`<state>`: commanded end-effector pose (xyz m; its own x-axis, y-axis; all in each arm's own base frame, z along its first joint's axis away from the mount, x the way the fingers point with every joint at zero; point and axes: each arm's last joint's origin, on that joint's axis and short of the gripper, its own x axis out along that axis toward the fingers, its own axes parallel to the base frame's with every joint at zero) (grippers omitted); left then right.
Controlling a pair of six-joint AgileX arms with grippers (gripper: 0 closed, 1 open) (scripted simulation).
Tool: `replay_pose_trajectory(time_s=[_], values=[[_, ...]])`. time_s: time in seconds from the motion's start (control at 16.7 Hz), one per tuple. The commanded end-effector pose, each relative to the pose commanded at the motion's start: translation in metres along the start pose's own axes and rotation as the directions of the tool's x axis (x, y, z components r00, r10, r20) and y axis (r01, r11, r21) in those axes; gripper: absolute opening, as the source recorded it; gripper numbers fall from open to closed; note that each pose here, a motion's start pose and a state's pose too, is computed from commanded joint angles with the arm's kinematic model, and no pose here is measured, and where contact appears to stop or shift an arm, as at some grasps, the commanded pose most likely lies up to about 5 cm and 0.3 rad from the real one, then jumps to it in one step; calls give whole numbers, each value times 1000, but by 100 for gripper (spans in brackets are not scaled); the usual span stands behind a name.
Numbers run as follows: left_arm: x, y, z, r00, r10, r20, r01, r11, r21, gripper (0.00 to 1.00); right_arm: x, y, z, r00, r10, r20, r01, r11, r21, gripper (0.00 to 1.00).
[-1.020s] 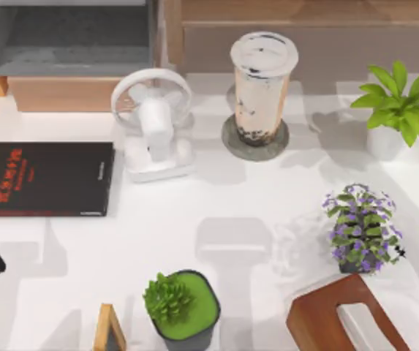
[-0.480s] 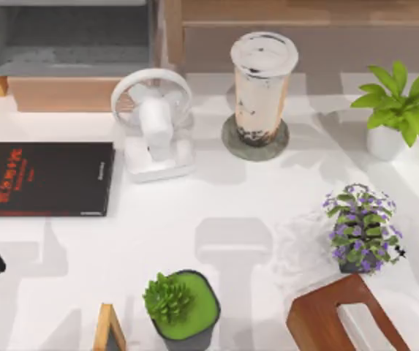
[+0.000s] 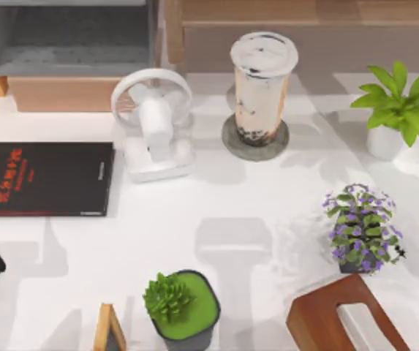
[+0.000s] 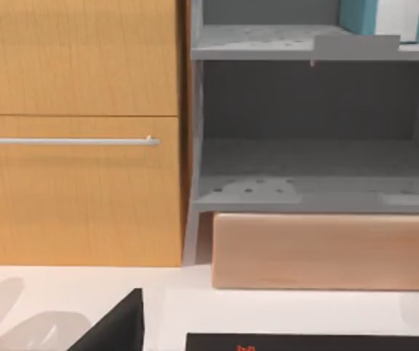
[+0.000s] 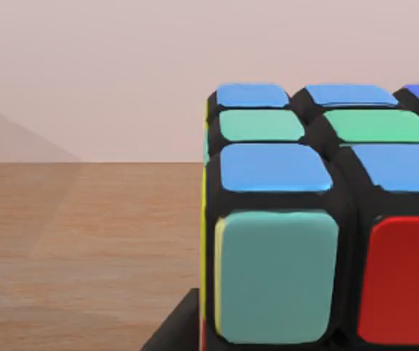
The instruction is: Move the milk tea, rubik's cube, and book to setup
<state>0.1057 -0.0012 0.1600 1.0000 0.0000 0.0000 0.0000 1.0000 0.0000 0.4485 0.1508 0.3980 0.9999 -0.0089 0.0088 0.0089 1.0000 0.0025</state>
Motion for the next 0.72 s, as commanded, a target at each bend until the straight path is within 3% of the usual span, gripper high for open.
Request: replay_pose_trajectory(time_s=[0.24, 0.72], values=[[0, 0, 0, 1000, 0, 0, 0, 1000, 0, 100, 2, 0, -2, 1000, 2, -7, -2, 1000, -5, 0], [0, 0, 0, 1000, 0, 0, 0, 1000, 0, 100, 2, 0, -2, 1000, 2, -7, -2, 1000, -5, 60]])
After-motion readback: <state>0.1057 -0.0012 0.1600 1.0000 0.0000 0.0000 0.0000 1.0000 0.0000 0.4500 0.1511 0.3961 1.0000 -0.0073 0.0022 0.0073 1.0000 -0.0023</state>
